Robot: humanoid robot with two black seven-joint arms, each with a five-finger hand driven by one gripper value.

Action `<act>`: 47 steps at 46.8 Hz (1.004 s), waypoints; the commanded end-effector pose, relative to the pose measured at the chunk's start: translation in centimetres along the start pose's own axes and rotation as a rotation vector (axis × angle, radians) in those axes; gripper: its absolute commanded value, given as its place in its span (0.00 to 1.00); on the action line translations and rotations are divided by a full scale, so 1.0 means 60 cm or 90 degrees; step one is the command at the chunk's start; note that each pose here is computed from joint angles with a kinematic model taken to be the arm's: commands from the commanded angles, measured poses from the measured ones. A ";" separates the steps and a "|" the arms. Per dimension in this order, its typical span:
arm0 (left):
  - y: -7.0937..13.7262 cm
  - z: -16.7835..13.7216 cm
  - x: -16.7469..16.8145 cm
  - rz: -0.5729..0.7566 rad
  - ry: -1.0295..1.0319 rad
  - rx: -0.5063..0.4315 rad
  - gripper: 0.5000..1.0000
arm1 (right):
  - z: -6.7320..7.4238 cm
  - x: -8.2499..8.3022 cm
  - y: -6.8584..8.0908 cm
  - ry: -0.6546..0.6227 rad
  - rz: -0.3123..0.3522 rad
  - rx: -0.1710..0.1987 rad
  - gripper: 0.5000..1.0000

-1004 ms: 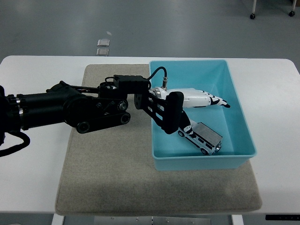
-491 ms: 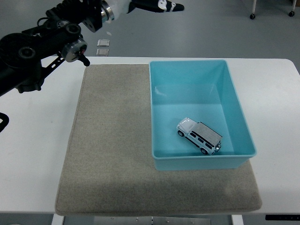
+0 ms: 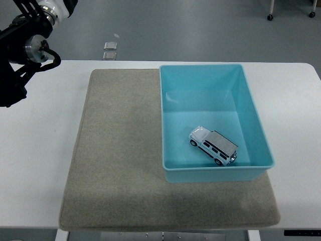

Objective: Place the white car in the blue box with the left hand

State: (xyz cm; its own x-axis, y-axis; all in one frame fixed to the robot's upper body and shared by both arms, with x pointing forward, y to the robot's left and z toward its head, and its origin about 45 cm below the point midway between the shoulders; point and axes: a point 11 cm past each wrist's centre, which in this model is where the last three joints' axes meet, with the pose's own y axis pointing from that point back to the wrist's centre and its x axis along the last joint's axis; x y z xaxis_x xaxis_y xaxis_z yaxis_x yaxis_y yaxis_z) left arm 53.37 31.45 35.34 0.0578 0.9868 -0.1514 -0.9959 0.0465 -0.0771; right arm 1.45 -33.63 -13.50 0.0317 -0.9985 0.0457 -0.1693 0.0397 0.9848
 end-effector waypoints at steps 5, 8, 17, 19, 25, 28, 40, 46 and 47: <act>0.016 -0.043 0.031 0.035 0.020 0.028 0.99 | 0.001 0.000 0.000 0.002 0.000 -0.001 0.87; 0.024 -0.061 0.041 0.044 0.035 0.038 1.00 | 0.001 0.000 0.000 0.000 0.000 0.000 0.87; 0.042 -0.097 0.058 0.060 0.065 0.057 1.00 | -0.001 0.000 0.000 0.001 0.000 0.000 0.87; 0.046 -0.104 0.063 0.065 0.072 0.059 1.00 | -0.001 0.000 0.000 0.000 0.000 0.000 0.87; 0.055 -0.117 0.071 0.064 0.096 0.064 1.00 | -0.001 0.000 0.000 0.000 0.000 0.000 0.87; 0.058 -0.123 0.075 0.065 0.113 0.068 1.00 | -0.001 0.000 0.000 0.000 0.000 0.000 0.87; 0.068 -0.144 0.073 0.060 0.149 0.083 1.00 | -0.001 0.000 0.000 0.000 0.000 0.000 0.87; 0.069 -0.145 0.072 0.058 0.161 0.082 1.00 | 0.001 0.000 0.000 0.000 0.000 0.000 0.87; 0.068 -0.144 0.072 0.058 0.167 0.081 1.00 | -0.001 0.000 0.000 0.000 0.000 0.000 0.87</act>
State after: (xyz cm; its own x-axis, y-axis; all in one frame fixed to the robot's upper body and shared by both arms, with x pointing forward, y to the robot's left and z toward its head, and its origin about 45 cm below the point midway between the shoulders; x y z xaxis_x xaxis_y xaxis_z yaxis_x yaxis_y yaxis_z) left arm 50.12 34.60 25.77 -0.0348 0.9235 -0.3819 -0.9972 -0.0070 0.0741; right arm 1.48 -33.63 -13.50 0.0321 -0.9984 0.0457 -0.1697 0.0396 0.9847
